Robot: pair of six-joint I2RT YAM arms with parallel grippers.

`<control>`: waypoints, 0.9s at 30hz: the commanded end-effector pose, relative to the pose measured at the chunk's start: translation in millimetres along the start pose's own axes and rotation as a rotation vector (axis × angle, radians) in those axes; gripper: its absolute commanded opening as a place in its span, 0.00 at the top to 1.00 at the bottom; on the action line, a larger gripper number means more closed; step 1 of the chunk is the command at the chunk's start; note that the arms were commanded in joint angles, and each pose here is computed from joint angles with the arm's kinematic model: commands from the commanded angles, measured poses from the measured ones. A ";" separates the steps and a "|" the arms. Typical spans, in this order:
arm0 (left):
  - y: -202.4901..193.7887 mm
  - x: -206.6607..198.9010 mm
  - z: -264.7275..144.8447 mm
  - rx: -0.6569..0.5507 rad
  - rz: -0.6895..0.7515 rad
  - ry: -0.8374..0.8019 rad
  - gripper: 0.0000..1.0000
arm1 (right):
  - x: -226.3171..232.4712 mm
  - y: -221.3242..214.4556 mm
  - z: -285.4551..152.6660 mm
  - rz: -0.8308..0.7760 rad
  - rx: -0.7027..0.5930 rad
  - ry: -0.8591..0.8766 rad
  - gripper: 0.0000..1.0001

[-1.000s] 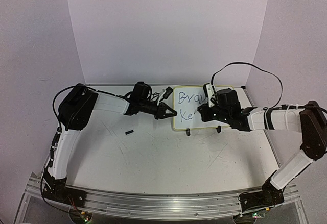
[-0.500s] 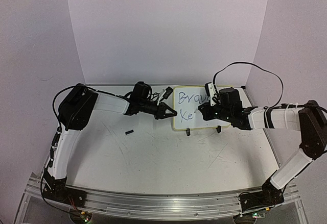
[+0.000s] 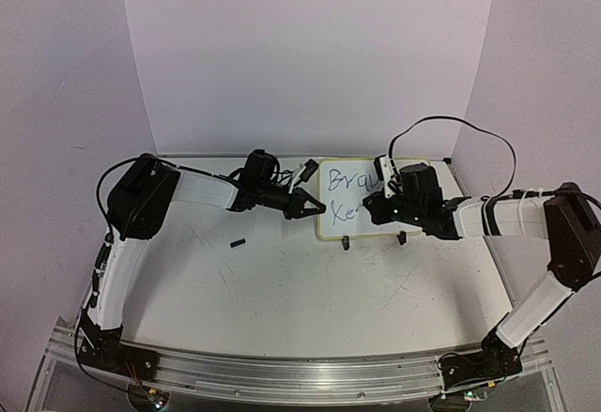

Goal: Write a sentence on the whiteboard

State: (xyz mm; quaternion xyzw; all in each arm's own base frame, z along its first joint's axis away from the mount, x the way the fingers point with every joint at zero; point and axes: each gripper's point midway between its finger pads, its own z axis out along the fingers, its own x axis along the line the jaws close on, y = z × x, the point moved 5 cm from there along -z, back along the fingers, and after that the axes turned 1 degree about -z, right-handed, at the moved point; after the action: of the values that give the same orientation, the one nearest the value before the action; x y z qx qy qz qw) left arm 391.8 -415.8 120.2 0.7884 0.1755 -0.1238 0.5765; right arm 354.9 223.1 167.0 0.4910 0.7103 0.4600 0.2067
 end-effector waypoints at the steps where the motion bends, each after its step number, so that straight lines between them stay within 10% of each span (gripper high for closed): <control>1: -35.3 25.6 -0.3 0.111 -0.032 0.137 1.00 | -3.5 2.5 4.8 0.012 -0.011 -0.029 1.00; 27: -35.5 24.6 -1.5 0.113 -0.031 0.140 1.00 | -24.3 20.8 -12.0 0.031 -0.083 -0.162 1.00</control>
State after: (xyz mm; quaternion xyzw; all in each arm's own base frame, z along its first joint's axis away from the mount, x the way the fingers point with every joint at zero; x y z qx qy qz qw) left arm 392.0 -415.7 120.1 0.7884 0.1764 -0.1234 0.5762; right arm 356.4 211.1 163.5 0.5207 0.6963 0.4371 0.2304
